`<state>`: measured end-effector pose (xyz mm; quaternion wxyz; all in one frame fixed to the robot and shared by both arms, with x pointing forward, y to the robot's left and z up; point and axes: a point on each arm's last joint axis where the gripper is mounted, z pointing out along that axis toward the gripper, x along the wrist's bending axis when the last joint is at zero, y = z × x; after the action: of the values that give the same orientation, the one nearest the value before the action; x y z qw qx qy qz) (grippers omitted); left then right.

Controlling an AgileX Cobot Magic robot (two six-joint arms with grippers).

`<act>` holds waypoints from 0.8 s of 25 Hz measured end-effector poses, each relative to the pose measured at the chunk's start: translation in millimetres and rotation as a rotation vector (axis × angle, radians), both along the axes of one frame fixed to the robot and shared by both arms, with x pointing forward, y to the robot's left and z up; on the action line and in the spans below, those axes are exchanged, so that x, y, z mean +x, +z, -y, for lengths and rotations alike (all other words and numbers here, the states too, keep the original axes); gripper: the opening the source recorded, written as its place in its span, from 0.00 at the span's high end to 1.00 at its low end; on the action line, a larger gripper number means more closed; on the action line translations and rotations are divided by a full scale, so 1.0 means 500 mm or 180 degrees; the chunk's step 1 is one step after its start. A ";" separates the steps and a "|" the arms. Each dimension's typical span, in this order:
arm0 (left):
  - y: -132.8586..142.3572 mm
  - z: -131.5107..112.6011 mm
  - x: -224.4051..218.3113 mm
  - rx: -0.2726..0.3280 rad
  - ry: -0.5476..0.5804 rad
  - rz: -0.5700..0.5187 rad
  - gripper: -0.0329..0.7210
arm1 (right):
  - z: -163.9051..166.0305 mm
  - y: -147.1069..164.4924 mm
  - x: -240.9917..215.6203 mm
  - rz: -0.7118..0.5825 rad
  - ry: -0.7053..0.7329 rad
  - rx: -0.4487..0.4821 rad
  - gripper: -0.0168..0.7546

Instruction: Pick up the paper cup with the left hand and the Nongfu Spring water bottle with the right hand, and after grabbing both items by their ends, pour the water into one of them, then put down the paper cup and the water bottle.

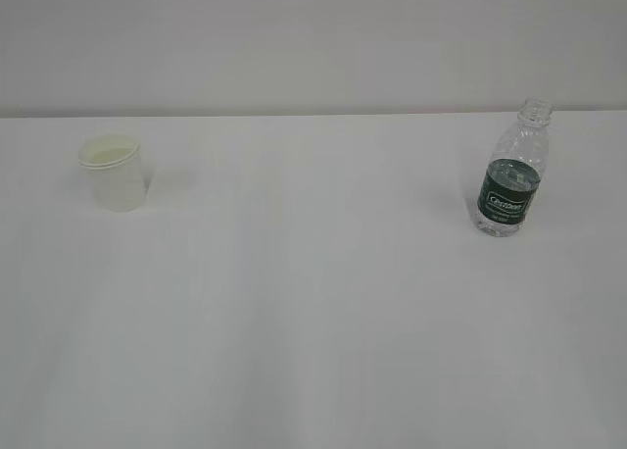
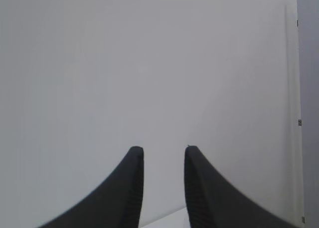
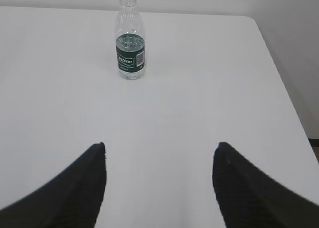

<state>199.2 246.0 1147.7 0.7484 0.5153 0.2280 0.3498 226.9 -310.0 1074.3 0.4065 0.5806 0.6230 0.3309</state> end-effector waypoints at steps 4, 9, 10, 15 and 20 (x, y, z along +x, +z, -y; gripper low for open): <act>-0.001 -0.001 0.000 -0.0003 -0.0018 -0.0004 0.69 | 0.000 -0.002 -0.001 -0.0041 0.0000 0.0006 0.33; -0.001 -0.001 0.000 -0.0003 -0.0018 -0.0004 0.69 | 0.001 -0.003 -0.002 -0.0066 -0.0014 -0.0008 0.33; -0.001 -0.001 0.000 -0.0003 -0.0018 -0.0004 0.69 | 0.001 -0.003 -0.002 -0.0065 -0.0018 -0.0013 0.33; 0.001 -0.003 0.001 -0.0036 0.0021 0.0010 0.69 | 0.004 -0.004 -0.002 -0.0074 -0.0047 -0.0050 0.33; 0.006 -0.010 0.004 -0.0131 0.0136 0.0050 0.69 | 0.005 -0.003 -0.002 -0.0073 -0.0059 -0.0065 0.33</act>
<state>201.2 250.9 1150.6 0.7530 0.4921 0.2402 0.3650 225.9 -312.4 1072.6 0.4083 0.5859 0.6256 0.3141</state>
